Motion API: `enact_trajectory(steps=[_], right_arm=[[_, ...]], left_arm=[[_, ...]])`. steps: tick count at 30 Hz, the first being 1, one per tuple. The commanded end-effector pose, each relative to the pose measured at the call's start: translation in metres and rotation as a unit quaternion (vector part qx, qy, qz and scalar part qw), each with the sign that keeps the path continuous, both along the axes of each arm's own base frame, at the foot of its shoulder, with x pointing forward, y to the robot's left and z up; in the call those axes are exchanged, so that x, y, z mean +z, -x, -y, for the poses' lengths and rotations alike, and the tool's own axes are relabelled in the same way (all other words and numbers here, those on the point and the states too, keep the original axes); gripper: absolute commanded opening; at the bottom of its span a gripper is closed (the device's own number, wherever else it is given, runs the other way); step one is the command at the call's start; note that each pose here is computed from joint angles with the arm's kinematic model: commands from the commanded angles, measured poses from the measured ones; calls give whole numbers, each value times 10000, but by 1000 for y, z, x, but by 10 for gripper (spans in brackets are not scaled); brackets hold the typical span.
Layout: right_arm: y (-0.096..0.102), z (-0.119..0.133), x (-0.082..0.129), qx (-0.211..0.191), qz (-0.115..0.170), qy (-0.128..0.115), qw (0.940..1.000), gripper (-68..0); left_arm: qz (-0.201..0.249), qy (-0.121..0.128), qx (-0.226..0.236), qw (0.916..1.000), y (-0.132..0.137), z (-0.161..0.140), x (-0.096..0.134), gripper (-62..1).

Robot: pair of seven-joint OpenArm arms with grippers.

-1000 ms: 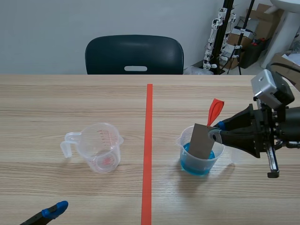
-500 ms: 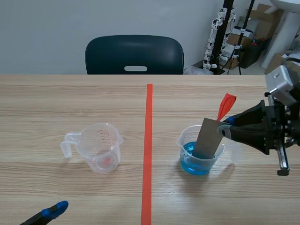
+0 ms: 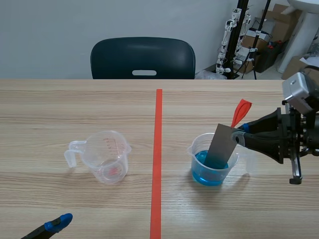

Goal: Do the redox reaction experiment. lower the plate into the blue solution

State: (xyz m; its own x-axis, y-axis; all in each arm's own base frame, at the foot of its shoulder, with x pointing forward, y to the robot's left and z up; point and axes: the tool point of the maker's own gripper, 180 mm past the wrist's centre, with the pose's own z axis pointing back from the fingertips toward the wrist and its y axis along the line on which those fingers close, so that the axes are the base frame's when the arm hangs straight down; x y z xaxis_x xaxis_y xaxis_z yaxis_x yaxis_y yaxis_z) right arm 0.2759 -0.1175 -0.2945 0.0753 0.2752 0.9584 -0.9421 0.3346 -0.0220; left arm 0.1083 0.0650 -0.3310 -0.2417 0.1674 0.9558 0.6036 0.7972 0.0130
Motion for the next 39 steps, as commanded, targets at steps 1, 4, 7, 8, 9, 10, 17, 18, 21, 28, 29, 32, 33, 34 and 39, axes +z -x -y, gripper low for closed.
enact_trajectory(steps=[1, 4, 7, 8, 9, 10, 17, 18, 21, 28, 29, 32, 33, 34, 39], right_arm=[[-8, 0, 16, -55, 170, -191, 9997, -669], [-8, 0, 16, -55, 171, -193, 9997, -669], [-8, 0, 15, -53, 165, -174, 9997, -669], [-8, 0, 15, -53, 165, -172, 9997, -669], [-8, 1, 15, -55, 161, -155, 9997, -669], [-8, 1, 15, -55, 159, -152, 9997, -669], [-8, 1, 15, -57, 160, -153, 9997, -669], [-8, 1, 15, -58, 161, -158, 9997, -669], [-8, 1, 15, -59, 160, -160, 9997, -669], [-9, 1, 15, -78, 192, -151, 9997, -669], [-9, 1, 15, -78, 192, -151, 9997, -669], [-9, 1, 15, -78, 192, -151, 9997, -669], [-9, 1, 15, -78, 192, -151, 9997, -669], [-9, 1, 15, -78, 192, -151, 9997, -669], [-9, 1, 15, -78, 192, -151, 9997, -669]], left_arm=[[160, 104, 15, 9998, 2, -1, 8, -73], [160, 104, 15, 9998, 2, -1, 8, -73], [160, 104, 15, 9998, 2, -1, 8, -73], [160, 104, 15, 9998, 2, -1, 8, -73], [160, 104, 15, 9998, 2, -1, 8, -73], [160, 104, 15, 9998, 2, -1, 8, -73], [160, 103, 14, 9998, 2, -1, 8, -73], [160, 103, 14, 9998, 2, -1, 8, -73], [160, 103, 14, 9998, 2, -1, 8, -73], [160, 103, 14, 9998, 2, -1, 8, -73], [160, 103, 14, 9998, 2, -1, 8, -73], [160, 103, 14, 9998, 2, -1, 8, -73], [160, 102, 12, 9998, 2, -1, 8, -73], [160, 102, 12, 9998, 2, -1, 8, -73], [160, 102, 12, 9998, 2, -1, 8, -73]])
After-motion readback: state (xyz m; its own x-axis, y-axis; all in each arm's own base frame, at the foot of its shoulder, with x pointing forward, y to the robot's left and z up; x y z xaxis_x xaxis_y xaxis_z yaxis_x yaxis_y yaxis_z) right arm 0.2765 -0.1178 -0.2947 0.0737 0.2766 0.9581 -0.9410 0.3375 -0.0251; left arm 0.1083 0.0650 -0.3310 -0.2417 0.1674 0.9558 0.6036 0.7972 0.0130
